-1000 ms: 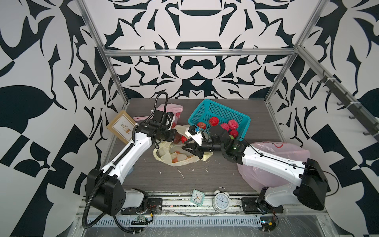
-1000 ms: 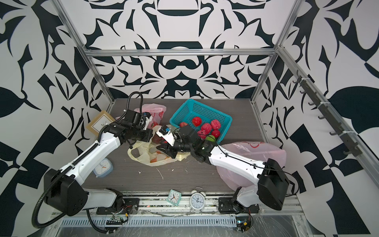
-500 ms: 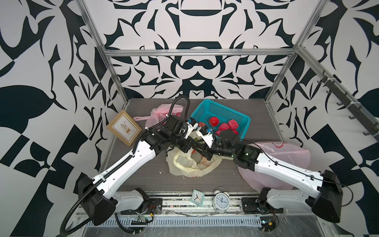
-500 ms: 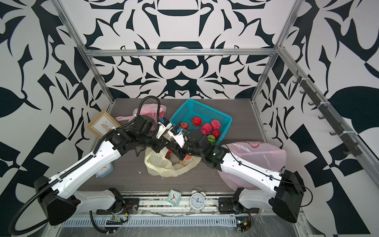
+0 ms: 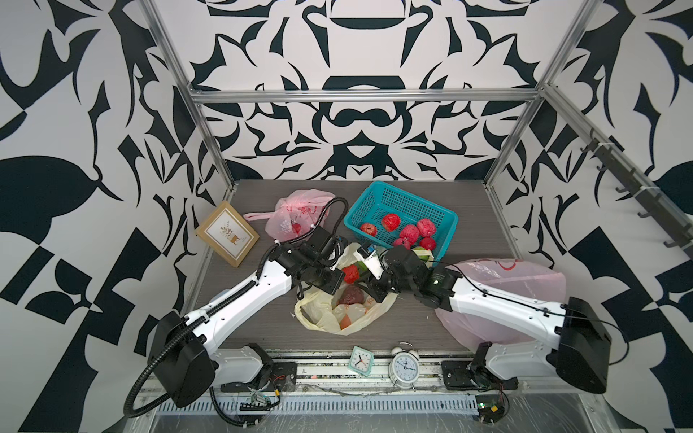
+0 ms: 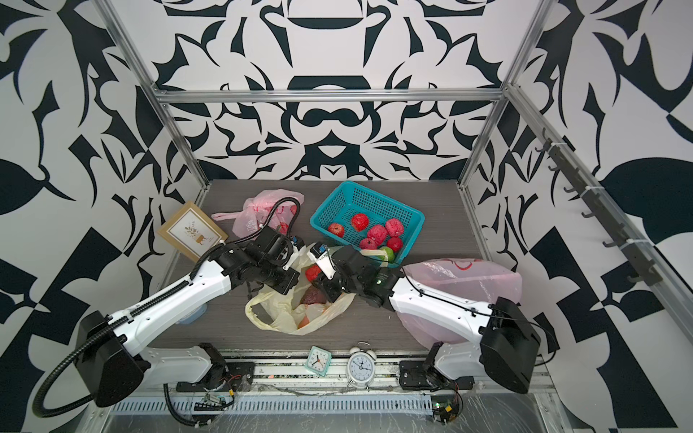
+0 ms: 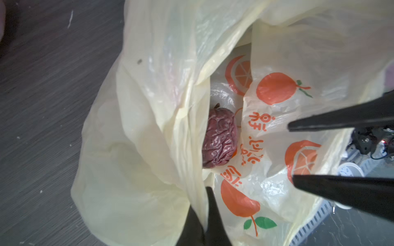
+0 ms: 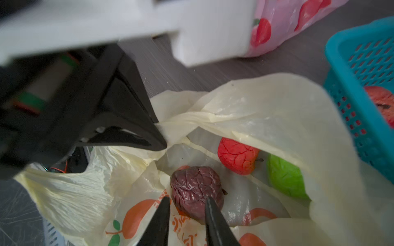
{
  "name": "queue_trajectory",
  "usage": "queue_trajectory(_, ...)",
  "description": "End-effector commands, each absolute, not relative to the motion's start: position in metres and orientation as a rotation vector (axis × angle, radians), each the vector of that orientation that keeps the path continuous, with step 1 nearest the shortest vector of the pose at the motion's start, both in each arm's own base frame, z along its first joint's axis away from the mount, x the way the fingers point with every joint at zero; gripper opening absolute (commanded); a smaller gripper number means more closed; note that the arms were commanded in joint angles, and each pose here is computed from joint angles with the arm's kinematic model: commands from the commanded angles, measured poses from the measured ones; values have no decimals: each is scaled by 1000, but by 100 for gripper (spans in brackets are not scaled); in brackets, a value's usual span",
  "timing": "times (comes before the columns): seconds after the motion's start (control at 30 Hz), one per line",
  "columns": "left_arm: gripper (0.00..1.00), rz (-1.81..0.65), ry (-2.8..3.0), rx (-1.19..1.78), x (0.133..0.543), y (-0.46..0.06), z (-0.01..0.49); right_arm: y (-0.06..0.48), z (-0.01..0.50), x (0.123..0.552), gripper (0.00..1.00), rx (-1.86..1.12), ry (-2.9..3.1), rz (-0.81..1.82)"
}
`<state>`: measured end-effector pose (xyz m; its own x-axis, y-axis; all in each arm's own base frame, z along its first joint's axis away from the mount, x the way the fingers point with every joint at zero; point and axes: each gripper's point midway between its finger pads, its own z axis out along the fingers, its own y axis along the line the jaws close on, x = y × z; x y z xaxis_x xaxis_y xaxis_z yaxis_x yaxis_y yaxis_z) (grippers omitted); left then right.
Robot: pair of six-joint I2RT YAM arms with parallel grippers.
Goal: Untie the knot of a plastic bag & take out the apple
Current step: Adjust the plastic bag at the center of the board, then pick up the apple from the plastic bag.
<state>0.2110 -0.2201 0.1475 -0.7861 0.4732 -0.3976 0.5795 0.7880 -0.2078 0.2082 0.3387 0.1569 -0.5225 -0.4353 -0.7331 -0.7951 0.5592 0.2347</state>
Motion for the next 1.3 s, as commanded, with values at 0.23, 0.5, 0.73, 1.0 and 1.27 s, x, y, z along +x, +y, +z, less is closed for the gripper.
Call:
queue_trajectory(0.23, 3, -546, 2768, 704, 193, -218, 120, 359, 123, 225, 52, -843, 2285, 475)
queue_trajectory(0.5, 3, -572, 2780, 711, 190, -220, 107, 360, 129, 242, 65, -724, 2276, 412)
queue_trajectory(0.73, 3, -564, 2778, 711, 192, -216, 104, 381, 117, 223, 77, -862, 2324, 533)
queue_trajectory(1.0, 3, -584, 2763, 693, 198, -214, 107, 375, 101, 233, 87, -869, 2361, 399)
queue_trajectory(1.27, 2, -583, 2767, 674, 204, -211, 107, 371, 79, 235, 86, -915, 2431, 290)
